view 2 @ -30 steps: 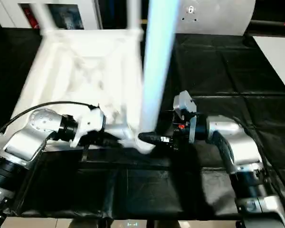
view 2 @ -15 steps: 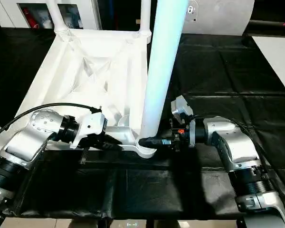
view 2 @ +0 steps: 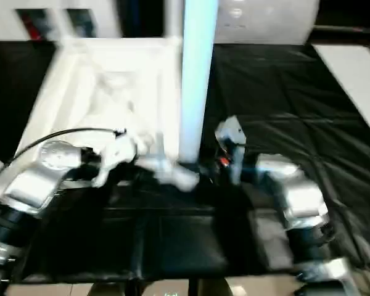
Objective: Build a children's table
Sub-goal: Rotate leg to tighten
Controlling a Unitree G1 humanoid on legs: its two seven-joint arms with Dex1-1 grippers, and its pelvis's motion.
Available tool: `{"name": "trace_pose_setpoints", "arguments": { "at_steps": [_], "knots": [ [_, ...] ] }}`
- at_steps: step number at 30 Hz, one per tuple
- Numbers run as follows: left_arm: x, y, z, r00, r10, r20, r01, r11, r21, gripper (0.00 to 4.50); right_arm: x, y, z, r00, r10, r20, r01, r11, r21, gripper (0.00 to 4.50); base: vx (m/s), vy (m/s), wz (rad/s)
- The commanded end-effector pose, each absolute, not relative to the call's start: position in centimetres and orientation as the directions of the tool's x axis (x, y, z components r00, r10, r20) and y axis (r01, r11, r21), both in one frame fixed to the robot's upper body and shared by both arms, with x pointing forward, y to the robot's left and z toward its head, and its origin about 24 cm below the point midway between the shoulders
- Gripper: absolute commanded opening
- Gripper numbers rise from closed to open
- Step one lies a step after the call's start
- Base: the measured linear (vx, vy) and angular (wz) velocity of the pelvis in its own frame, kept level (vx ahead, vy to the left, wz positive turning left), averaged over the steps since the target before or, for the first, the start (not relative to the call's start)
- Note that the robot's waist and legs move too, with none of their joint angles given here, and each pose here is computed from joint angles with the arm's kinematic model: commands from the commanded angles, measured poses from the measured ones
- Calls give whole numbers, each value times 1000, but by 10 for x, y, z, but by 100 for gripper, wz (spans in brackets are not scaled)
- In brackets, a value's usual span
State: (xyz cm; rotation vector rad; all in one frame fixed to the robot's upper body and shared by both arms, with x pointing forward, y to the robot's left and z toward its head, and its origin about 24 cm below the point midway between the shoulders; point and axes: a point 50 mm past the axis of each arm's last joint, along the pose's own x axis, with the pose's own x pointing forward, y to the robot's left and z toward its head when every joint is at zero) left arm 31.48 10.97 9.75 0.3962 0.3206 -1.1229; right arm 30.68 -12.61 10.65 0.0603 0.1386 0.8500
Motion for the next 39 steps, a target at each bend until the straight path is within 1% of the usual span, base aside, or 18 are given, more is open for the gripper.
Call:
{"name": "trace_pose_setpoints", "arguments": {
  "at_steps": [1, 6, 8, 9, 10, 13, 15, 17, 19, 23, 25, 27, 28, 31, 32, 34, 35, 39],
  "knots": [
    [313, 77, 120, 458, -839, -294, 889, 428, 164, 0, 304, -91, 101, 672, 730, -121, -711, 682, 171, 210, 0, 0, 0],
    [319, 55, 123, 591, -771, -237, 807, 568, 164, 0, 311, -72, 103, 820, 561, -110, -539, 823, 181, 210, 0, 0, 0],
    [320, 48, 122, 611, -757, -233, 792, 586, 171, 0, 310, -66, 103, 830, 547, -110, -530, 835, 148, 210, 0, 0, 0],
    [320, 48, 122, 611, -757, -233, 792, 586, 171, 0, 310, -66, 103, 830, 547, -110, -530, 835, 148, 243, 0, 0, 0],
    [319, 49, 120, 599, -759, -254, 801, 569, 187, 0, 309, -67, 102, 834, 541, -111, -522, 838, 160, 262, 0, 0, 0],
    [319, 54, 119, 589, -764, -263, 808, 557, 193, 0, 309, -75, 101, 833, 542, -114, -524, 838, 155, 282, 0, 0, 0],
    [319, 58, 119, 565, -781, -266, 824, 526, 208, 0, 309, -83, 102, 825, 557, -101, -542, 828, 142, 315, 0, 0, 0],
    [316, 70, 114, 501, -808, -311, 864, 440, 246, 0, 308, -101, 103, 776, 620, -112, -612, 784, 102, 322, 0, 0, 0],
    [316, 74, 112, 482, -814, -325, 874, 419, 246, 0, 308, -109, 104, 764, 635, -115, -630, 772, 85, 333, 0, 0, 0],
    [313, 87, 110, 403, -840, -363, 910, 326, 255, 0, 307, -134, 109, 690, 717, -98, -716, 696, 50, 371, 0, 0, 0],
    [310, 97, 108, 328, -856, -401, 937, 239, 256, 0, 305, -148, 110, 631, 767, -119, -773, 634, -15, 408, 0, 0, 0],
    [309, 100, 108, 310, -857, -411, 942, 217, 257, 0, 305, -152, 109, 616, 777, -132, -786, 618, -30, 408, 0, 0, 0],
    [308, 106, 106, 267, -860, -435, 953, 169, 251, 0, 302, -157, 111, 539, 830, -141, -841, 540, -36, 408, 0, 0, 0],
    [307, 109, 105, 243, -861, -448, 959, 143, 244, 0, 300, -159, 111, 495, 857, -143, -867, 497, -29, 408, 0, 0, 0],
    [303, 113, 104, 185, -864, -468, 970, 85, 226, 0, 297, -161, 112, 412, 899, -151, -909, 416, -3, 408, 0, 0, 0],
    [301, 115, 104, 149, -865, -479, 975, 49, 216, 0, 296, -163, 112, 360, 920, -154, -930, 367, 14, 408, 0, 0, 0],
    [299, 118, 104, 117, -861, -495, 978, 12, 209, 0, 295, -165, 113, 312, 937, -157, -947, 320, 27, 380, 0, 0, 0],
    [296, 123, 102, 76, -846, -528, 978, -38, 203, 0, 297, -166, 114, 252, 956, -150, -963, 262, 56, 353, 0, 0, 0]
  ]
}}
